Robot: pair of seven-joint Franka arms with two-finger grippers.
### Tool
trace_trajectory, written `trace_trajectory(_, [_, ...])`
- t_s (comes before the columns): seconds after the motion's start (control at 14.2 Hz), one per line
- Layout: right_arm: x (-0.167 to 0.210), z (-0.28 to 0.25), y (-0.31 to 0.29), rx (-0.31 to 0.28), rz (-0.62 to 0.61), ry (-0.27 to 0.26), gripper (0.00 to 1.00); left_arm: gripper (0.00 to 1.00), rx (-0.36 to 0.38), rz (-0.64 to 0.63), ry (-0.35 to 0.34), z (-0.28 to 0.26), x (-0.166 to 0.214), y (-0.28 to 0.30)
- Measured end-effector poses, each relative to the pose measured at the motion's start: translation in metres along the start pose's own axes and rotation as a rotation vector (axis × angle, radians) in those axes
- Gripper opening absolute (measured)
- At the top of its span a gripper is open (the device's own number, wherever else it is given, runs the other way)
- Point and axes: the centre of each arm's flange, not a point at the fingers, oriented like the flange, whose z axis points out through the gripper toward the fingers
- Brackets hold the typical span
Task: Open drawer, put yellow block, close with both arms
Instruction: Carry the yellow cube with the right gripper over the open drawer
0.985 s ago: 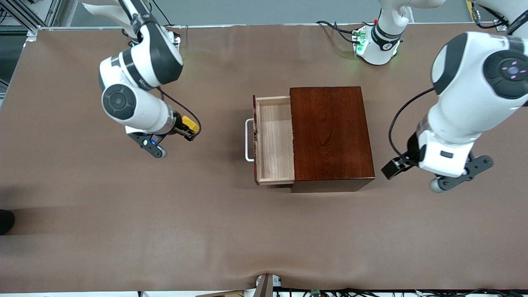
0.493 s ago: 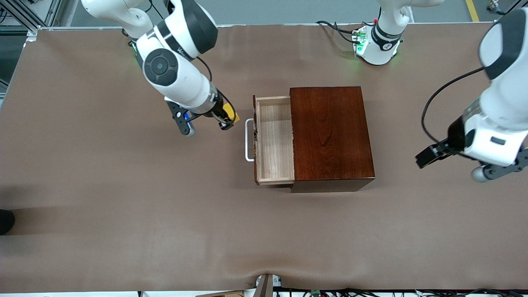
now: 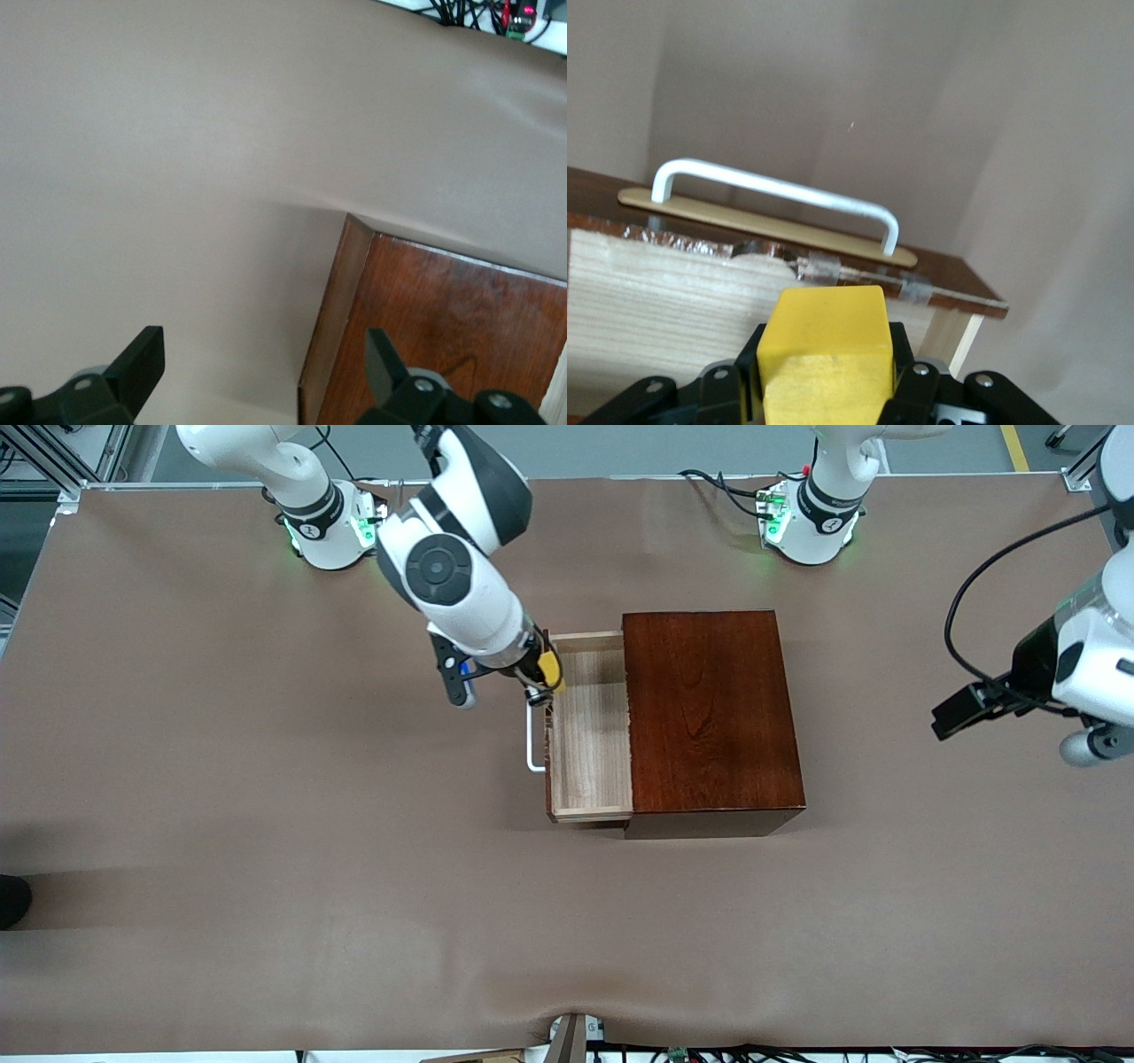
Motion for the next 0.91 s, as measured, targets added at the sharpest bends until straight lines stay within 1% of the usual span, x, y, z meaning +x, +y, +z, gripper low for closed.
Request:
trace_trajectory(0.28, [-0.011, 0.009, -0.011, 0.012, 0.026, -0.005, 0.56, 1.0, 0.011, 0.09, -0.011, -0.013, -0.03, -0.027])
trace_trajectory(0.56, [-0.02, 0.032, -0.019, 0.038, 0.022, -0.008, 0.56, 1.0, 0.009, 0.173, -0.031, -0.02, -0.046, -0.043])
trace_trajectory(0.91, [-0.027, 0.06, -0.018, 0.037, -0.009, 0.036, 0.56, 1.0, 0.008, 0.23, -0.057, -0.022, -0.052, -0.05])
